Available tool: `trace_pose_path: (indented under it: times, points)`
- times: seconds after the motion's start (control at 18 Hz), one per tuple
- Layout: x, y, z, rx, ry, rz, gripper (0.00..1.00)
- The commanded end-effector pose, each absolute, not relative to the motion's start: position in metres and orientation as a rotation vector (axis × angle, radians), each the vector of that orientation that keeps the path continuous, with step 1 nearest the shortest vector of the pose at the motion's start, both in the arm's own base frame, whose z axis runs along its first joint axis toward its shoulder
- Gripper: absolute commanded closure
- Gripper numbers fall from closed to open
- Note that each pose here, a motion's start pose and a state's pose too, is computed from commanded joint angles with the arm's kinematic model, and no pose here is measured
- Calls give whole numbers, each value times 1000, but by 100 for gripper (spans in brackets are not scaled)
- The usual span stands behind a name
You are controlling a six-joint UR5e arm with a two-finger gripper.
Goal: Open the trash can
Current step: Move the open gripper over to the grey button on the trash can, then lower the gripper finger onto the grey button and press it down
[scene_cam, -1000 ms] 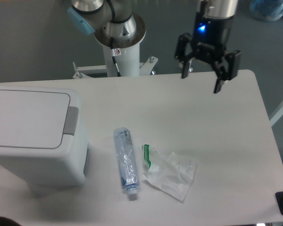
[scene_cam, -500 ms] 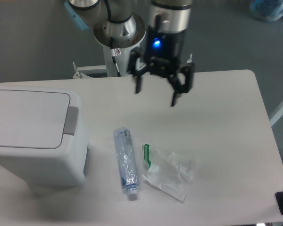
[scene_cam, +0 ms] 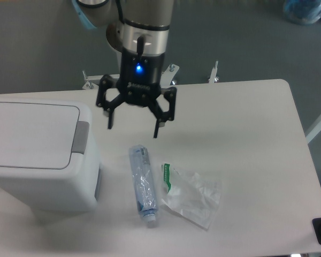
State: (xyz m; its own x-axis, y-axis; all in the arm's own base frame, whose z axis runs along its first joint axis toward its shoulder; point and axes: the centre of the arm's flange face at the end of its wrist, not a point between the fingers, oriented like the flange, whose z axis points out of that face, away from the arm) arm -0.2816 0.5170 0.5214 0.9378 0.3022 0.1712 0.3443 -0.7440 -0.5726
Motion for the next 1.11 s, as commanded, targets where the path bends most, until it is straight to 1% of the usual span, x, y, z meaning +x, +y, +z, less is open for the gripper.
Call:
trace_pose_path:
  times: [0.44, 1.11]
  points:
    - [-268, 521, 494, -2476, -427, -103, 0]
    - [-256, 524, 482, -2495, -419, -126, 0]
